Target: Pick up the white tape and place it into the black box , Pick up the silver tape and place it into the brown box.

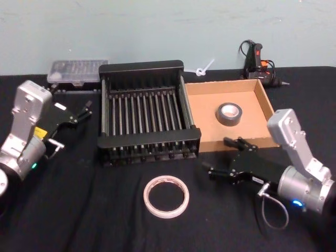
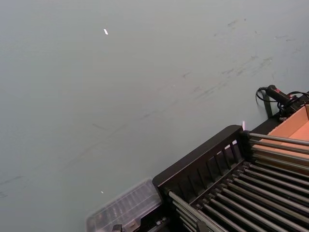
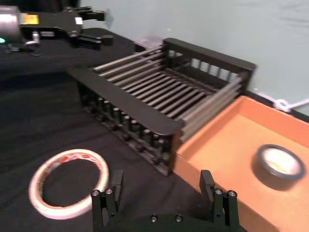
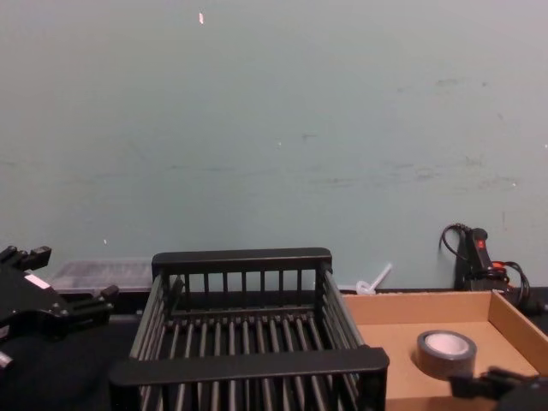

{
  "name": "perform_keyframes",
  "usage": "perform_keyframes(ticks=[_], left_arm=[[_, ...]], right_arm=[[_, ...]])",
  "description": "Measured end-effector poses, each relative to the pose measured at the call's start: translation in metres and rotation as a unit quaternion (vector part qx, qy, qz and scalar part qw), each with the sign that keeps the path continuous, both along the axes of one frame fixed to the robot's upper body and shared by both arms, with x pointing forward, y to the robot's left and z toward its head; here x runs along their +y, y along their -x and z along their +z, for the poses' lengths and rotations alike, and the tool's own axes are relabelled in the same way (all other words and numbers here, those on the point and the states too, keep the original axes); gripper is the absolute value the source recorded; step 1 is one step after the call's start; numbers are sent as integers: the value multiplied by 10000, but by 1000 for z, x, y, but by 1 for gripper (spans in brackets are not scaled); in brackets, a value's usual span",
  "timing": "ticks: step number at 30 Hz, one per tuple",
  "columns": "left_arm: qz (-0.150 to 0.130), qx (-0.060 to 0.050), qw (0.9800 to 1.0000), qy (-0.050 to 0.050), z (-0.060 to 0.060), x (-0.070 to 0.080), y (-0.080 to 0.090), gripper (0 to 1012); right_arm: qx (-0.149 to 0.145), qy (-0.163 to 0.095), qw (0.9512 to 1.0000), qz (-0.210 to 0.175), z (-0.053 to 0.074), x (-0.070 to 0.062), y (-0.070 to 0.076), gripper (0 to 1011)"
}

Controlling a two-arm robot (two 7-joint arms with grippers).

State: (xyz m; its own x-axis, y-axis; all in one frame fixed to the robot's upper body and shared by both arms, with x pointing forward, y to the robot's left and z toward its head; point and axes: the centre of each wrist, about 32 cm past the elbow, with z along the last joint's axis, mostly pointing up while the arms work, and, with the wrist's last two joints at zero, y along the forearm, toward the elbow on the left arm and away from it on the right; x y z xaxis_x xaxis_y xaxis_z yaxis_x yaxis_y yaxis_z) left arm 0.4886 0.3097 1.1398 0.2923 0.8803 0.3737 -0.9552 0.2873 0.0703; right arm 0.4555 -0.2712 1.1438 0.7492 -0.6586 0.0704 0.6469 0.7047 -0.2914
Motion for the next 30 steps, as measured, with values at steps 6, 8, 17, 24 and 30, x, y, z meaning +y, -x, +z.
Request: perform_keyframes(ticks=[6,8,17,24,30], left_arm=[[0,0,10000,0,0,0,0,1001],[0,0,10000,0,0,0,0,1001],[0,0,10000,0,0,0,0,1001],[0,0,10000,0,0,0,0,1001],[0,0,10000,0,0,0,0,1001]], right_arm=[[94,21,9991,402,-4,17,-5,1002],[113,30,9988,478,-4,20,-6,1002],[213,114,9959,870,-8,32,-15,1002],[284,247,9926,1152,-7,40,-28,1002],[349,313,9910,1257,-7,45,-35,1002]])
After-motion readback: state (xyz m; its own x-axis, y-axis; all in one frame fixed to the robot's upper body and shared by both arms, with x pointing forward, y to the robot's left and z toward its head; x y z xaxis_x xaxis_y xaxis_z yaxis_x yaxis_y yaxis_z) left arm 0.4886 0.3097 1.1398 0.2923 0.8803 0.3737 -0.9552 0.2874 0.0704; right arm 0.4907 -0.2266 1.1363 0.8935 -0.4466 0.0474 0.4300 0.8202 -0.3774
